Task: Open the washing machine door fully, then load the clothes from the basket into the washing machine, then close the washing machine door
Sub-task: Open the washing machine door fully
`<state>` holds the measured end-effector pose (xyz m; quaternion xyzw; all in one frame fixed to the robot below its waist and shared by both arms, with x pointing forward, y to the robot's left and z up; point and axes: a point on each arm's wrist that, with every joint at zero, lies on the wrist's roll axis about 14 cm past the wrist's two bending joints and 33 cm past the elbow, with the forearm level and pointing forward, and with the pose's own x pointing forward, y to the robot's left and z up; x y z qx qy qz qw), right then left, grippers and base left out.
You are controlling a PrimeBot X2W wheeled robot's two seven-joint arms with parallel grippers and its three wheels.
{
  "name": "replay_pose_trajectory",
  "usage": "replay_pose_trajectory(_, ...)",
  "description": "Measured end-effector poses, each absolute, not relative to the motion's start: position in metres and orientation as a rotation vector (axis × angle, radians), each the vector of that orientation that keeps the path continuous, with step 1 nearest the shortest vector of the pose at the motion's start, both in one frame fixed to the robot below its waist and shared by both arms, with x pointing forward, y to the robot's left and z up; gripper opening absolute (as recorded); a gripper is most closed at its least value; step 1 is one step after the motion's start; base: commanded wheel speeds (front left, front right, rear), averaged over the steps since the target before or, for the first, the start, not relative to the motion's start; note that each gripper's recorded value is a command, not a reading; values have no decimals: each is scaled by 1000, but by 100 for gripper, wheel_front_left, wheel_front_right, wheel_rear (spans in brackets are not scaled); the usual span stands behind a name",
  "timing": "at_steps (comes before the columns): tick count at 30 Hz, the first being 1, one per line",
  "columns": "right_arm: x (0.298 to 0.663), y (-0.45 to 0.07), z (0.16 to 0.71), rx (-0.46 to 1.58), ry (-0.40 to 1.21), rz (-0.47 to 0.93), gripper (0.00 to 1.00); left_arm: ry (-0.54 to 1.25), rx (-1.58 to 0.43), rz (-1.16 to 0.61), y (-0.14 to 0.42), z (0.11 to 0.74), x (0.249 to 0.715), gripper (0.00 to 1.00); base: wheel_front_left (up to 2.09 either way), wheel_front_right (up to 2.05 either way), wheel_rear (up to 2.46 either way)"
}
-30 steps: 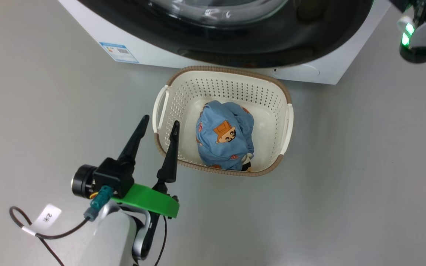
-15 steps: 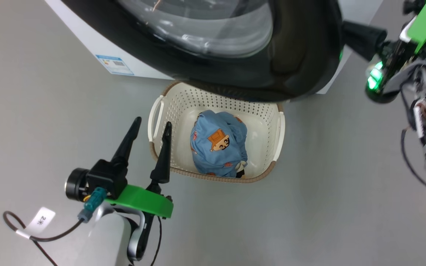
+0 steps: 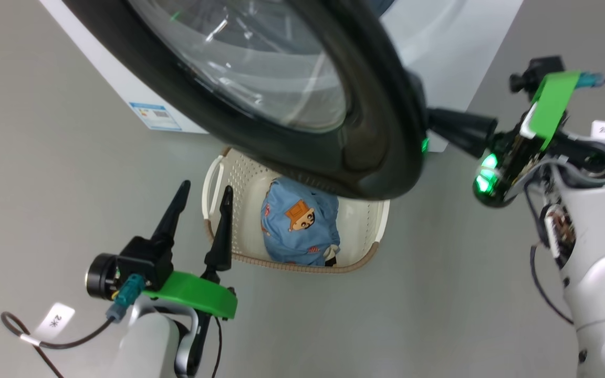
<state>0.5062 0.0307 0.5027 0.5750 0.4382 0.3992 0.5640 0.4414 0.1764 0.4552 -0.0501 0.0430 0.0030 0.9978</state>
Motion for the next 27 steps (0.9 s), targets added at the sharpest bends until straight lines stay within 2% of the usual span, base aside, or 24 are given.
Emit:
replay_pose_trajectory(12,445,56,506,1306,1115,1052,0,100,-103,3,175,455,425,100,0,0,0)
replay_pose_trajectory(27,393,95,521,1317,1178,1157,0,97,-101,39,188,460,407,100,0,0,0)
